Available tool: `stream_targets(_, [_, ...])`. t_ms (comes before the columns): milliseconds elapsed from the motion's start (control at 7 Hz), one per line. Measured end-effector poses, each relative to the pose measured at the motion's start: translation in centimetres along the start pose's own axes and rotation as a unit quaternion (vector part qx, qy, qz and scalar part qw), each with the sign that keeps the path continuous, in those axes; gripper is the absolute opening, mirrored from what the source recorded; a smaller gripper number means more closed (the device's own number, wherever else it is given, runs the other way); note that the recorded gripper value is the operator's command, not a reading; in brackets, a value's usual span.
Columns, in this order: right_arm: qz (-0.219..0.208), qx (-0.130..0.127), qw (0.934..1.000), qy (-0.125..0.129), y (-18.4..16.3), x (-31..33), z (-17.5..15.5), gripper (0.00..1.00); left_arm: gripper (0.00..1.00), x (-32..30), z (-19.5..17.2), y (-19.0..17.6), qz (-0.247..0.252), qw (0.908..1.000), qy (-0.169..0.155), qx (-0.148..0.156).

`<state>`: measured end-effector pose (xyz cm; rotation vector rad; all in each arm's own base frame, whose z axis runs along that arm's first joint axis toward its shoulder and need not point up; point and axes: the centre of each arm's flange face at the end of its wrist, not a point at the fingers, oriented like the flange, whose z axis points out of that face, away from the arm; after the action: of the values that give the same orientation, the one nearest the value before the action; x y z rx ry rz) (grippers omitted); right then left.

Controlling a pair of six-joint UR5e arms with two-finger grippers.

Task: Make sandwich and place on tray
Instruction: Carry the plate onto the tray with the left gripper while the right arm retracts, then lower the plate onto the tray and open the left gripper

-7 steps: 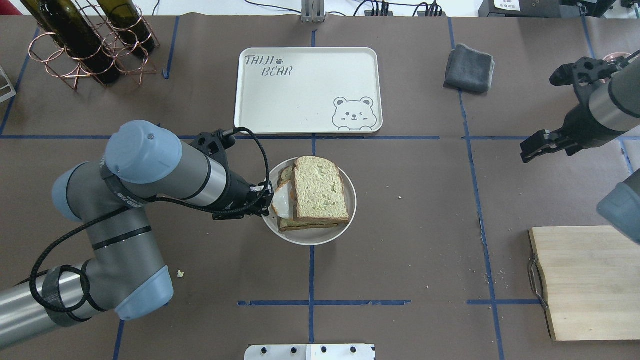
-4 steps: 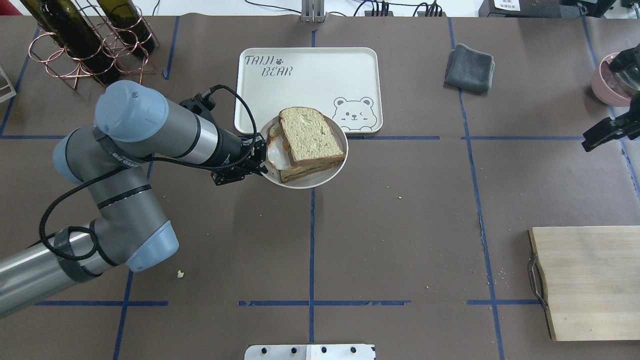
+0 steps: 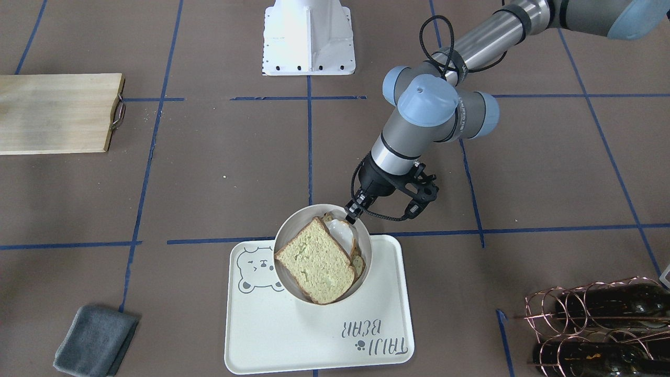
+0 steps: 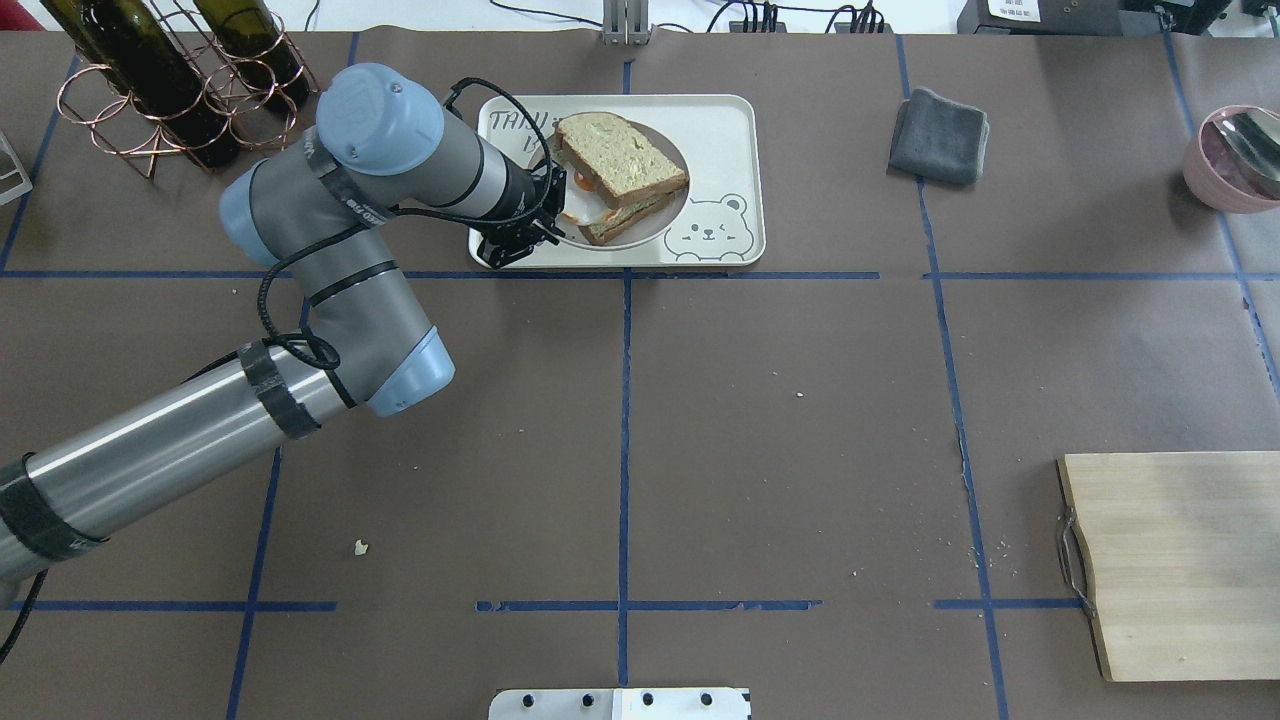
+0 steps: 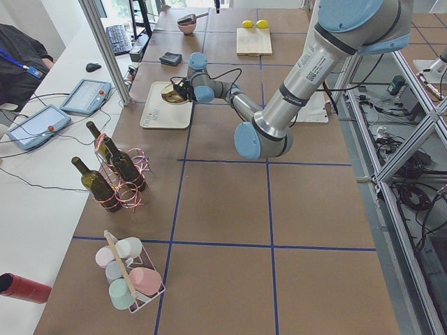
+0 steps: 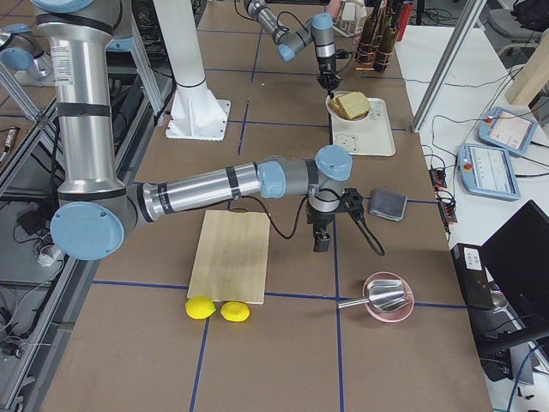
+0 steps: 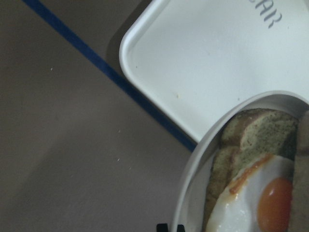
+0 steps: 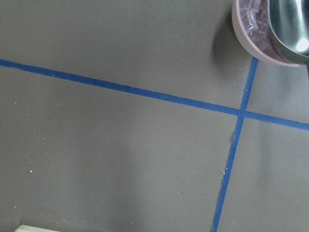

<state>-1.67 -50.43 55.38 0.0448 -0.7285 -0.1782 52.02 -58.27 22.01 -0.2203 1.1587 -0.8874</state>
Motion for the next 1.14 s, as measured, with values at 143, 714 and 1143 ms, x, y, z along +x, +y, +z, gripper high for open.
stream_targets(143, [0.007,0.003,1.0000,0.004,0.3,0.8,-0.2,1.00,0.00,1.2,1.8,-0.4,-0.016,0.9998,0.008,0.009])
stream_targets(714, [0.029,0.012,0.9994,0.011,1.4,2.9,-1.1,1.00,0.99,1.6,5.8,-1.2,-0.026,0.9991,0.014,0.029])
stream_targets(1143, [0.040,0.016,0.9990,0.011,1.6,3.8,-1.5,1.00,1.00,-0.9,3.7,-1.8,0.041,0.9987,0.023,0.019])
